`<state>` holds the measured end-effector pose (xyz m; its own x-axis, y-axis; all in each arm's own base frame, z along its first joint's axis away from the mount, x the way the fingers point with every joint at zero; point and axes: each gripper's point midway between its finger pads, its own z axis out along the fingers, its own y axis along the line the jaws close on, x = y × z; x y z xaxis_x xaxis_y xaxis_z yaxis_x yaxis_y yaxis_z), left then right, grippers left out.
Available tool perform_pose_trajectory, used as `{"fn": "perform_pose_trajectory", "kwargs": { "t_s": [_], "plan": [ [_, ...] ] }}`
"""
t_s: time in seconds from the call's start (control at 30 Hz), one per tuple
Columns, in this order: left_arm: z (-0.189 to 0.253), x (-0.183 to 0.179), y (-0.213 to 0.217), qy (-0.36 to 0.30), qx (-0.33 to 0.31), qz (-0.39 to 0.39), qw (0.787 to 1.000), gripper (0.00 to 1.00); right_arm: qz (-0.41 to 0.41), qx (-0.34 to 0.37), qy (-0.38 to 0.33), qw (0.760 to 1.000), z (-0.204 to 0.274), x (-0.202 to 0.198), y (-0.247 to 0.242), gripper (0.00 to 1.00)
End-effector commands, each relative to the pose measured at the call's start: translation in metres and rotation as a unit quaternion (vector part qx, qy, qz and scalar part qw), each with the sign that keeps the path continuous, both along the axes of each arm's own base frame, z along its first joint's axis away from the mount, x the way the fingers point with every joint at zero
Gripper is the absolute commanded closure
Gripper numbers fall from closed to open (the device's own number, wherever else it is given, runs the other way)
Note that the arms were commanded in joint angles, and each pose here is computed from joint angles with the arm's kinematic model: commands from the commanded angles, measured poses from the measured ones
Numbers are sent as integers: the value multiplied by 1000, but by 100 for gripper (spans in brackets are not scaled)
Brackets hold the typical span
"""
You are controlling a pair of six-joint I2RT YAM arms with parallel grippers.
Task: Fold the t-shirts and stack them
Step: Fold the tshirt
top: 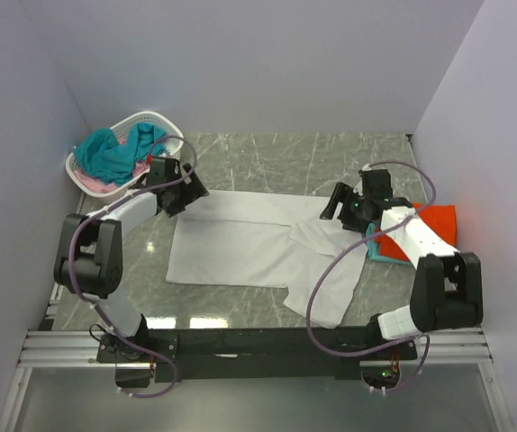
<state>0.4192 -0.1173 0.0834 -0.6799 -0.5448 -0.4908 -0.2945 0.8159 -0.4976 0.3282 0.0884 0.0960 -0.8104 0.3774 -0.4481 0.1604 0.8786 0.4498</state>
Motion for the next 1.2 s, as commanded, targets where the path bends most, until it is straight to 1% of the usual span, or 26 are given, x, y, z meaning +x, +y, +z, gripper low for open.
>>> {"fn": "perform_pose_trajectory", "kwargs": {
  "t_s": [0.0,0.07,0.1,0.3,0.47,0.63,0.7,0.87,0.97,1.03,1.07,1.17],
  "plan": [
    [-3,17,-15,-7,-18,-24,1000,1,-15,-8,-4,1000,-4,27,-2,14],
    [-10,22,-15,-3,-16,-25,1000,1,-18,-8,2,1000,-11,34,-1,14],
    [-23,22,-14,13,-11,-21,1000,0,-17,-7,13,1000,-19,39,0,14],
    [-51,30,-2,47,21,4,999,1,-15,-13,45,999,-44,58,1,14],
    [-61,38,8,59,14,21,998,1,-16,-16,62,998,-59,72,0,14],
    [-64,46,16,64,25,36,997,1,-12,-8,68,998,-68,94,5,14],
    [-62,51,17,61,25,38,997,1,-13,-7,67,998,-69,106,5,14],
    [-55,65,20,56,32,43,997,1,-12,-9,60,998,-66,122,6,14],
    [-35,70,16,38,27,37,998,1,-11,-13,40,999,-50,130,4,14],
    [-22,70,16,28,25,38,999,1,-13,-18,18,1000,-30,133,1,14],
    [-8,68,16,18,27,39,999,1,-15,-19,1,1000,-14,133,1,14],
    [8,55,11,13,26,33,999,1,-20,-28,-20,999,4,121,-1,13]
  ]
}}
